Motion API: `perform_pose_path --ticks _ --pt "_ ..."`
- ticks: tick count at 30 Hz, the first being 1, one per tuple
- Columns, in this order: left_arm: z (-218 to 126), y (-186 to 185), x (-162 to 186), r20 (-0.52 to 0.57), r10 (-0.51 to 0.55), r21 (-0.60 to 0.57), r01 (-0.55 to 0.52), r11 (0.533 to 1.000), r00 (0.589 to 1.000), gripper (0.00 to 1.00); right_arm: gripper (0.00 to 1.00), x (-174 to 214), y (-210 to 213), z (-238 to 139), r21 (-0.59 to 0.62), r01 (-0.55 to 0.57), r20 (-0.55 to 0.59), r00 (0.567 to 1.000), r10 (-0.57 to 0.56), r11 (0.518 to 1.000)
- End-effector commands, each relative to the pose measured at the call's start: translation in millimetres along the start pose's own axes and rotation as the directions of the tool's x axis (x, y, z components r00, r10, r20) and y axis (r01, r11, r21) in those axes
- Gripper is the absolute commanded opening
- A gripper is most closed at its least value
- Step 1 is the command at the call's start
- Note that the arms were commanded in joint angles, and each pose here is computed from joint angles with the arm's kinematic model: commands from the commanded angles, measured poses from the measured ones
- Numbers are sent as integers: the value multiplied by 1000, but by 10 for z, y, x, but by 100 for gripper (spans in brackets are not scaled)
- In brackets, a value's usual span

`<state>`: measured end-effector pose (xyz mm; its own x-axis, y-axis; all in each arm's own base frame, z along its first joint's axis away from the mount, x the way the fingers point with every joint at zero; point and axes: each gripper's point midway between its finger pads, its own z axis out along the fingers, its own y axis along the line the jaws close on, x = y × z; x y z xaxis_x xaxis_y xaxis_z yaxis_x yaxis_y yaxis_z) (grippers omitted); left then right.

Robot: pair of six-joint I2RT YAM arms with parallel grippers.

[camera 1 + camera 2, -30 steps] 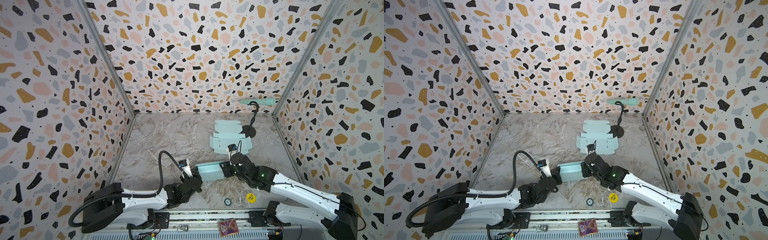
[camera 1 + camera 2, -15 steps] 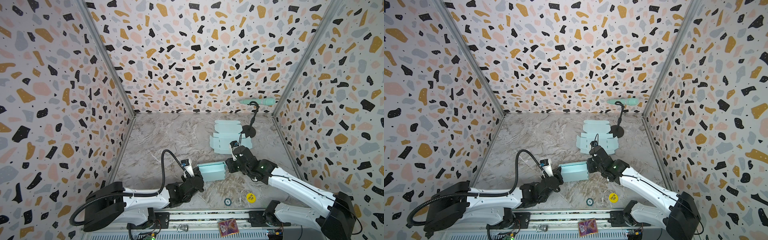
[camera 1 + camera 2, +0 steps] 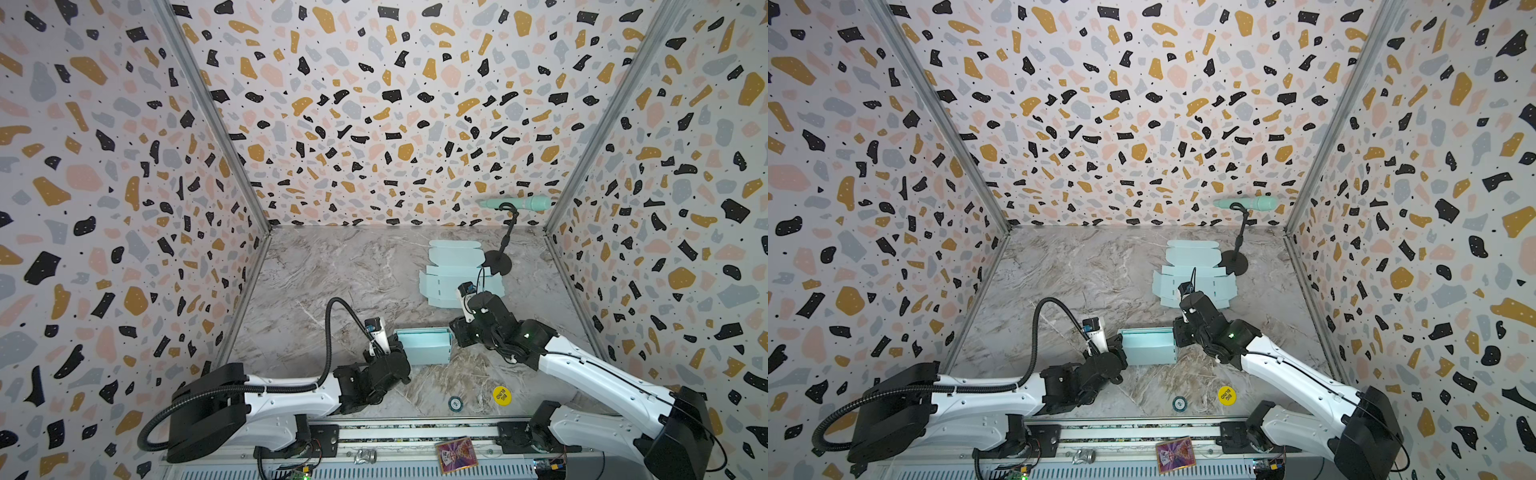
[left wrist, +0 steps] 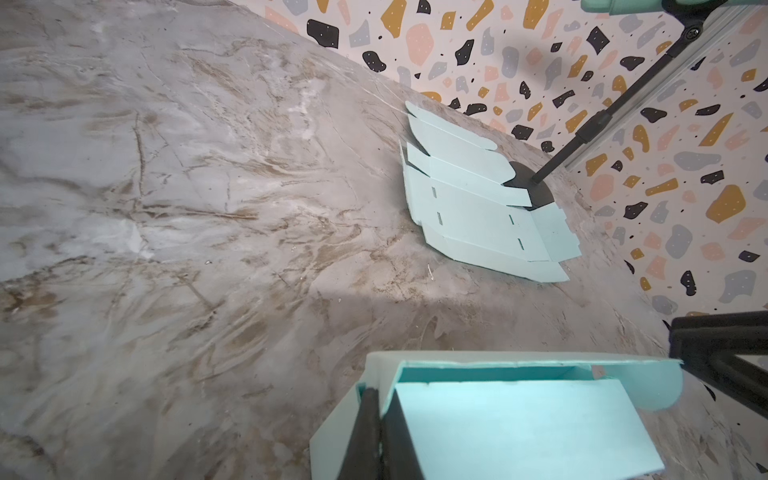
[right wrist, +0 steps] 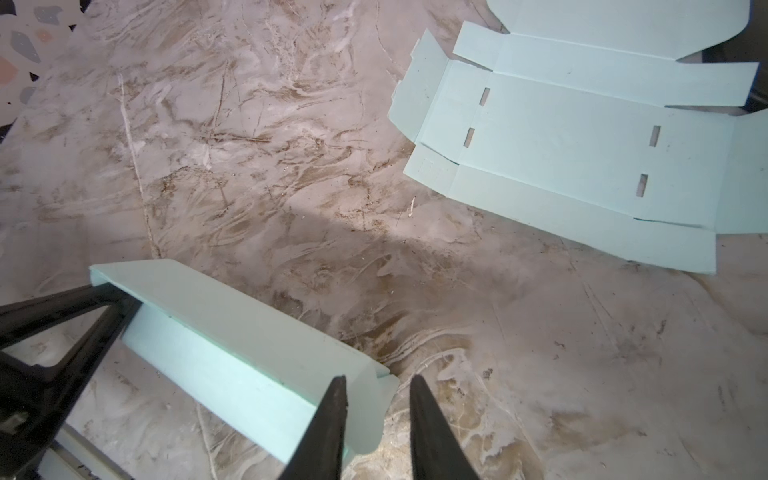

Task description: Fold the paper box

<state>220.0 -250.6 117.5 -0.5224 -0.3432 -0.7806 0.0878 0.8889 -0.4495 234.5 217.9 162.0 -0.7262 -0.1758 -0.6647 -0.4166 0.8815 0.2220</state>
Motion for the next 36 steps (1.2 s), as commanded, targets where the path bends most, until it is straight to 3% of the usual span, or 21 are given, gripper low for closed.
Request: perform_pose_path --ticks 1,5,8,18,29,36 --pt "-11 61 186 -85 75 -15 -77 997 994 0 31 -114 126 -155 -56 -12 49 999 15 998" --pt "-20 55 170 -86 77 -19 -79 997 993 0 34 -50 174 -131 -80 -10 29 999 13 997" --pt "-25 33 154 -86 81 -16 -82 996 993 0 33 77 102 -18 -36 -6 -22 1000 5 999" --pt "-33 39 152 -85 91 -22 -93 995 992 0 32 39 -15 103 64 34 -32 999 -32 997" --pt "-84 -21 20 -61 86 -23 -88 996 994 0 1 -42 26 139 78 74 -39 997 -71 994" --pt "-163 -94 -194 -17 96 -43 -97 994 995 0 0 -178 200 97 101 121 -21 993 -120 987"
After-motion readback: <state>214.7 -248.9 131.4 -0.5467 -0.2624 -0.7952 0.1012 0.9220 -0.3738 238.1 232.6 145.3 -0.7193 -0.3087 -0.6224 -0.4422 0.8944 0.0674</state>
